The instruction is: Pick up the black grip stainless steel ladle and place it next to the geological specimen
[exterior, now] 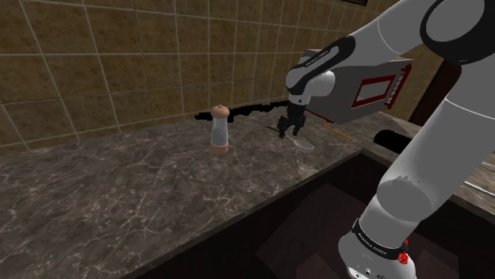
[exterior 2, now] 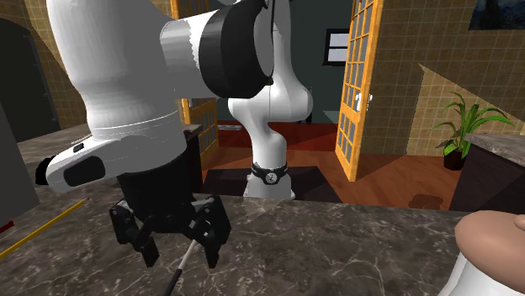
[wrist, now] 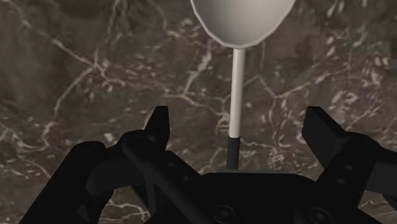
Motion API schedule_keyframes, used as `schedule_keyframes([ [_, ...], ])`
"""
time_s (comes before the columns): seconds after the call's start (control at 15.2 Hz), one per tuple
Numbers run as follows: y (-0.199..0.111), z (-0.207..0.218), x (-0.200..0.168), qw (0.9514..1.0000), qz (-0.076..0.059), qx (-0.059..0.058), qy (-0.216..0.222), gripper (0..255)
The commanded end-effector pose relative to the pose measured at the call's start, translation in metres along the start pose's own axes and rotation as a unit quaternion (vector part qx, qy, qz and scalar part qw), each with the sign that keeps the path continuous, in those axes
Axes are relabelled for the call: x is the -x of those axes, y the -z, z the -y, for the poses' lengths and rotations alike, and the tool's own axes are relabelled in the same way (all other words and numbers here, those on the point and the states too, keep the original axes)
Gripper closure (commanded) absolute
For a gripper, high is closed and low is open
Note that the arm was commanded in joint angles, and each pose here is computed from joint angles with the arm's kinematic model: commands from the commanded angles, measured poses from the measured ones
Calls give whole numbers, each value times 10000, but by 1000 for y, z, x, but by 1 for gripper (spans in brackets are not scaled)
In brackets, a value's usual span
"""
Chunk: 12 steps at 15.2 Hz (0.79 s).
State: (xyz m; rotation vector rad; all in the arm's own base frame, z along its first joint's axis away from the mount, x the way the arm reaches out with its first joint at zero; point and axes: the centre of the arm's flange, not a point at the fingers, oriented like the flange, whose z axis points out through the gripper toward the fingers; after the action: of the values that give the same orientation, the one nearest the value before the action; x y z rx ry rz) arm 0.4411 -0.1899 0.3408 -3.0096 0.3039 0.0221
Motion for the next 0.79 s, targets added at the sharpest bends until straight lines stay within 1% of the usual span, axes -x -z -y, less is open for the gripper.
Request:
schedule_keyframes([
  [0.0, -4, 0, 0, 10000, -2, 1, 0, 0],
  [0.4, -4, 0, 0, 10000, -2, 1, 0, 0],
  [0.46, -4, 0, 0, 10000, -2, 1, 0, 255],
  [0.73, -3, 0, 0, 10000, -2, 1, 0, 255],
])
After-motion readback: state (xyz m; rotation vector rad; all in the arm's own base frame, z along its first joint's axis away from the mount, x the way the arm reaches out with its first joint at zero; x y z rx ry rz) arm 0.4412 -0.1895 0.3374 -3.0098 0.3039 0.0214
